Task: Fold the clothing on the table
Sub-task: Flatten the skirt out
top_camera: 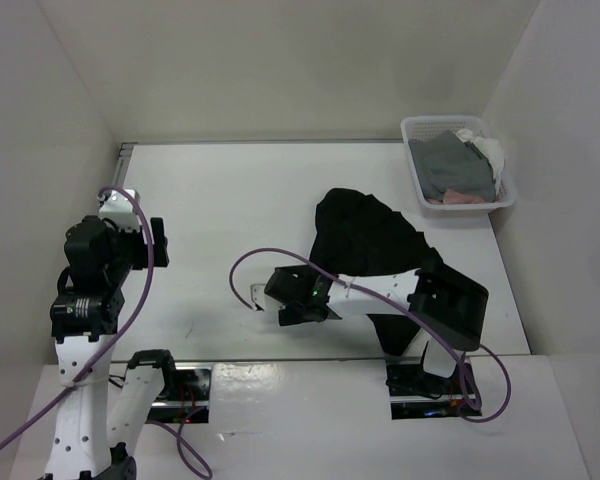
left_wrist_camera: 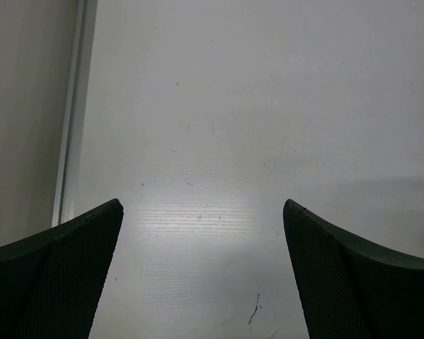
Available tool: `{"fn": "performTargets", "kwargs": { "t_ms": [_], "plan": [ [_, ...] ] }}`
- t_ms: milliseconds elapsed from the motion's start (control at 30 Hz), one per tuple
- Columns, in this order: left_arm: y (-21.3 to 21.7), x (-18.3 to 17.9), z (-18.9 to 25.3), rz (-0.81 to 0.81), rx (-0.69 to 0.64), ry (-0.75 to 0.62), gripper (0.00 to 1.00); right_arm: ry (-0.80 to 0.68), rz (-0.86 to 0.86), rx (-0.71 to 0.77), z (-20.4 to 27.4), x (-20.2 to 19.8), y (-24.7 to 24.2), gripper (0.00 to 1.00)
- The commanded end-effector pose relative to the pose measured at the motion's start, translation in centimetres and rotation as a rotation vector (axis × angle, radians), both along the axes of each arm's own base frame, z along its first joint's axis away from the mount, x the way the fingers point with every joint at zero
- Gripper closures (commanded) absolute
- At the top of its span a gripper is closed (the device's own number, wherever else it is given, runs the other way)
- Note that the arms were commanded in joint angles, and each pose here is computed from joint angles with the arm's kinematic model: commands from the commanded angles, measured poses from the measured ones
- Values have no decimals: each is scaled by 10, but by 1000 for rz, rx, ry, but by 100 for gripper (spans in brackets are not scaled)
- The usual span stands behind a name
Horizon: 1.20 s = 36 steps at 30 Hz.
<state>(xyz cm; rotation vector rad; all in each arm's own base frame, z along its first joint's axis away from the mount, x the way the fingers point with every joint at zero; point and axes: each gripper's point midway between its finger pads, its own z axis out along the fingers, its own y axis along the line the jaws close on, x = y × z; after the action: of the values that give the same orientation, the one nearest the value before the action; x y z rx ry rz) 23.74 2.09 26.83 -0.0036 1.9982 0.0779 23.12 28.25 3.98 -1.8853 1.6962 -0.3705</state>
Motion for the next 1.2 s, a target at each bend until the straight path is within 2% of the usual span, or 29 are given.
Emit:
{"fn": "performTargets", "kwargs": {
  "t_ms": [0,167,367,733,967,1167],
  "plan": [
    [2,3,6,0,17,-33,0,-26,-14,42,-2,5,8,2],
    [2,3,6,0,17,-33,0,-59,-33,35,2,13,4,2],
    [1,1,8,0,18,-42,0,-167,-73,-27,7,28,-12,2],
    [1,1,8,0,18,-42,0,-177,-111,-47,3,37,-24,2],
    [1,1,8,0,18,-42,0,-179,-120,-43,1,43,-19,16],
    [2,2,10,0,18,-51,0,-173,-126,-47,-1,44,-16,39]
  ]
}}
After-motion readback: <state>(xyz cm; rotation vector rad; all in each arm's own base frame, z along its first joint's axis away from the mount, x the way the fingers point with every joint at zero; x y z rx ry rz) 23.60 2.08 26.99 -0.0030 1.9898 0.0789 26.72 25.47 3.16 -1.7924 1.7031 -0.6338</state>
